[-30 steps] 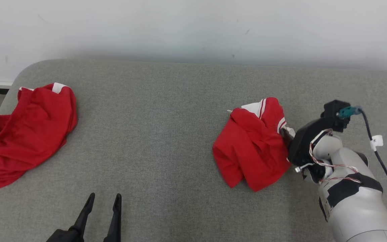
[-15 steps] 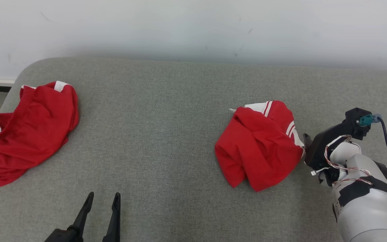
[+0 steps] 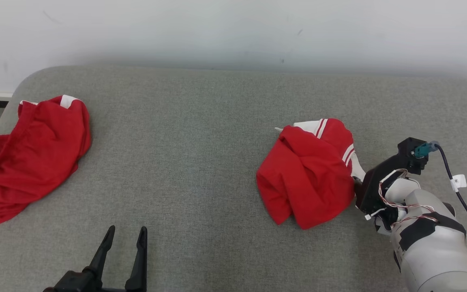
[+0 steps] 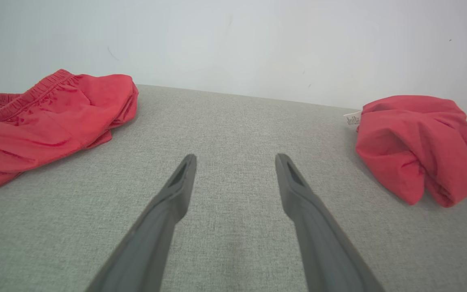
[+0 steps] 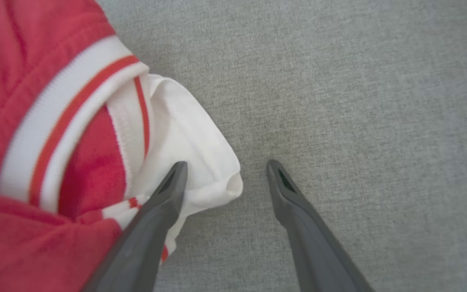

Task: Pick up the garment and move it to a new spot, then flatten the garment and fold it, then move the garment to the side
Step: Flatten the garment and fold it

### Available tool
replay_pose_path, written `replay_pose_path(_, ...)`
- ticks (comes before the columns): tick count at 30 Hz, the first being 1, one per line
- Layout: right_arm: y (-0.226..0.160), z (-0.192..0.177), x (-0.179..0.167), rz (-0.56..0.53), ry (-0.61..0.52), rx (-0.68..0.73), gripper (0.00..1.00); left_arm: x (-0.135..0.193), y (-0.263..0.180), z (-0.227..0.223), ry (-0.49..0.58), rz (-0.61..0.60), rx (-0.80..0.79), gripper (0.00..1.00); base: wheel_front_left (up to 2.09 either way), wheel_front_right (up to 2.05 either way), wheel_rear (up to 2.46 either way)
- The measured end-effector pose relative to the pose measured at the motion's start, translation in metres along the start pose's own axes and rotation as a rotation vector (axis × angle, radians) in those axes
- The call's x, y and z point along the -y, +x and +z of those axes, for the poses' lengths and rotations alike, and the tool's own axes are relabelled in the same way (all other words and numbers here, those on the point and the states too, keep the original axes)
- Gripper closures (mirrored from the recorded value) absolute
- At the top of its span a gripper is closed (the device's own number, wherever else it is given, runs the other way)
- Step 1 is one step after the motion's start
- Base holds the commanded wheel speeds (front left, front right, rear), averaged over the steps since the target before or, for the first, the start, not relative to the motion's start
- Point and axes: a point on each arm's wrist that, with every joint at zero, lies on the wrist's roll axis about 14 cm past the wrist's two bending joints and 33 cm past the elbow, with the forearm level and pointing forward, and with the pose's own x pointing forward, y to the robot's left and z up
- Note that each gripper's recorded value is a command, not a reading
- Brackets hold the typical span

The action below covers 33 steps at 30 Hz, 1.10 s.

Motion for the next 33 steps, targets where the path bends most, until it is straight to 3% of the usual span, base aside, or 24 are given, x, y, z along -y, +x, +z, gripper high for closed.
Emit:
replay_pose_path(2,0.003,-0.002,-0.002,0.002,-0.015,-0.017,0.0,0.0,0.001,-0.001,-0.002,0.0,-0.004,0.0,0.0,0.0,0.0)
replay_pose_path(3,0.004,-0.003,-0.003,0.004,-0.019,-0.029,0.14,-0.001,0.001,-0.002,-0.003,0.002,-0.006,0.0,0.0,0.0,0.0)
replay_pose_path(4,0.005,-0.003,-0.005,0.007,-0.025,-0.037,0.5,-0.001,0.001,-0.002,-0.003,0.003,-0.007,0.0,0.0,0.0,0.0)
replay_pose_path(5,0.006,-0.002,-0.006,0.01,-0.034,-0.039,1.0,-0.002,0.002,-0.002,-0.003,0.005,-0.007,0.0,0.0,0.0,0.0)
replay_pose_path(10,0.008,0.009,-0.023,0.047,-0.06,-0.012,1.0,-0.006,0.003,-0.001,-0.001,0.015,-0.004,0.0,0.0,0.0,0.0)
replay_pose_path(15,-0.012,0.086,-0.061,0.126,-0.104,0.219,1.0,-0.007,0.001,0.003,-0.001,0.022,0.008,0.0,0.0,0.0,0.0)
replay_pose_path(21,-0.068,0.173,-0.135,0.273,-0.292,0.493,1.0,-0.008,-0.002,0.007,0.0,0.025,0.021,0.0,0.0,0.0,0.0)
replay_pose_path(26,-0.114,0.191,-0.191,0.399,-0.439,0.614,1.0,-0.003,-0.004,0.01,-0.005,0.02,0.035,0.0,0.0,0.0,0.0)
replay_pose_path(33,-0.191,0.234,-0.243,0.506,-0.535,0.882,1.0,-0.002,-0.013,0.012,-0.015,0.028,0.045,0.0,0.0,0.0,0.0)
